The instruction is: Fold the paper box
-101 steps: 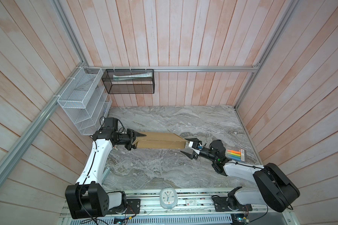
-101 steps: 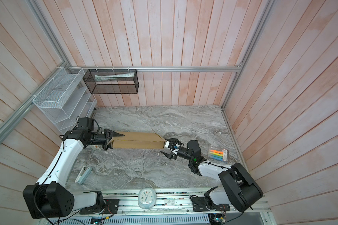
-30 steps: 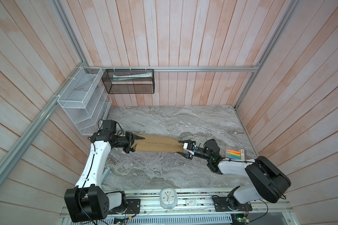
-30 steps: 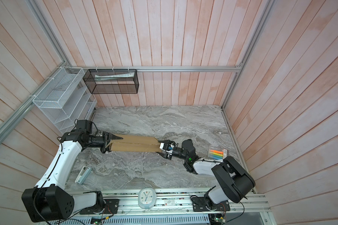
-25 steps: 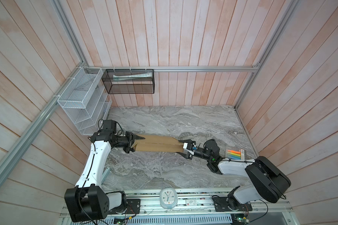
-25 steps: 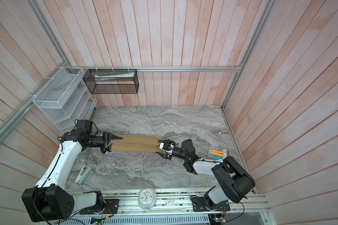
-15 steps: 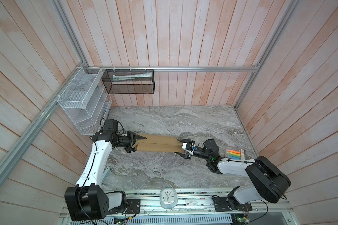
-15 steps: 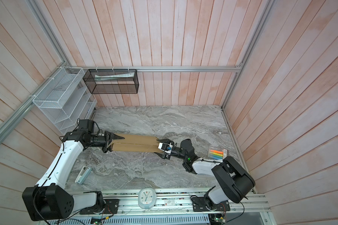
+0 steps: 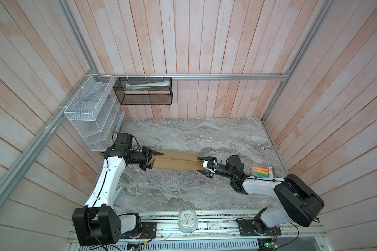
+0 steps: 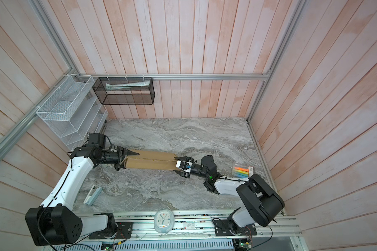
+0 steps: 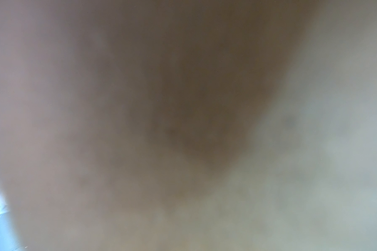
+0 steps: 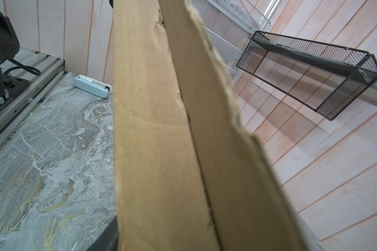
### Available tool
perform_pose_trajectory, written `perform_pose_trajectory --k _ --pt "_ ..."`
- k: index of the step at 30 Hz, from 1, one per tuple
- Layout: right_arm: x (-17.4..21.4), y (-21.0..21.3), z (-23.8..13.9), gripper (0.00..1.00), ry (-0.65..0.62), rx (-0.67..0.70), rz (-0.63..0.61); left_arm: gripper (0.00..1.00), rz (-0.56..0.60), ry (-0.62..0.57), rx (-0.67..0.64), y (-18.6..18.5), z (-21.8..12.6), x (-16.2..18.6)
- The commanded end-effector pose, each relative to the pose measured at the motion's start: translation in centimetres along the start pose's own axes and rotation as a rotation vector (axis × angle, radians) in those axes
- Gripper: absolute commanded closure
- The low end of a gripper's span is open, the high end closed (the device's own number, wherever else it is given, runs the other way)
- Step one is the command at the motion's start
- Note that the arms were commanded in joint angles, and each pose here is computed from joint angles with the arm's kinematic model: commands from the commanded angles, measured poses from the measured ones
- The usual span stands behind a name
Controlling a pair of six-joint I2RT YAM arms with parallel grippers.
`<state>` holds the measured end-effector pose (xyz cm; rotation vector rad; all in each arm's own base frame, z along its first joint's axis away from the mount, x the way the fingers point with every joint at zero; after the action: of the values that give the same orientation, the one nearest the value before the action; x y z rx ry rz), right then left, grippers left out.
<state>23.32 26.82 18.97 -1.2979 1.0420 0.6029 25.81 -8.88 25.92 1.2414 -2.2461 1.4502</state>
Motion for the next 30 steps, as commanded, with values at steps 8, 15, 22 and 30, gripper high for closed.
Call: perform_pose_trajectory --k 8,15,22,30 --pt "-2.4 -0.5 0.3 0.54 -0.067 -0.005 -0.012 0.55 0.076 0.064 0.045 -0.2 0.6 1.0" --pt "-2.5 -0.5 0.1 0.57 -0.058 -0.002 -0.018 0.45 0.095 0.075 0.059 -0.2 0.7 0.6" --pt "-2.8 -0.5 0.0 0.60 -0.052 -0.005 -0.020 0.36 0.149 0.076 0.091 -1.4 0.4 0.3" --pt "-2.6 -0.3 -0.4 0.62 -0.025 0.003 -0.030 0.35 0.160 0.071 0.095 -1.4 0.3 -0.4"
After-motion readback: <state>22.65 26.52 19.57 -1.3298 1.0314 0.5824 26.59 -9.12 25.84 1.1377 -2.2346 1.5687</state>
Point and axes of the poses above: each gripper's point midway between its finger pads, its own z axis out along the fingers, its own y axis along the line the jaws close on, x = y × z, the point moved 5 cm from there along -z, back along the fingers, and after that the axes turned 4 degrees about -z, right-handed, at the moved point
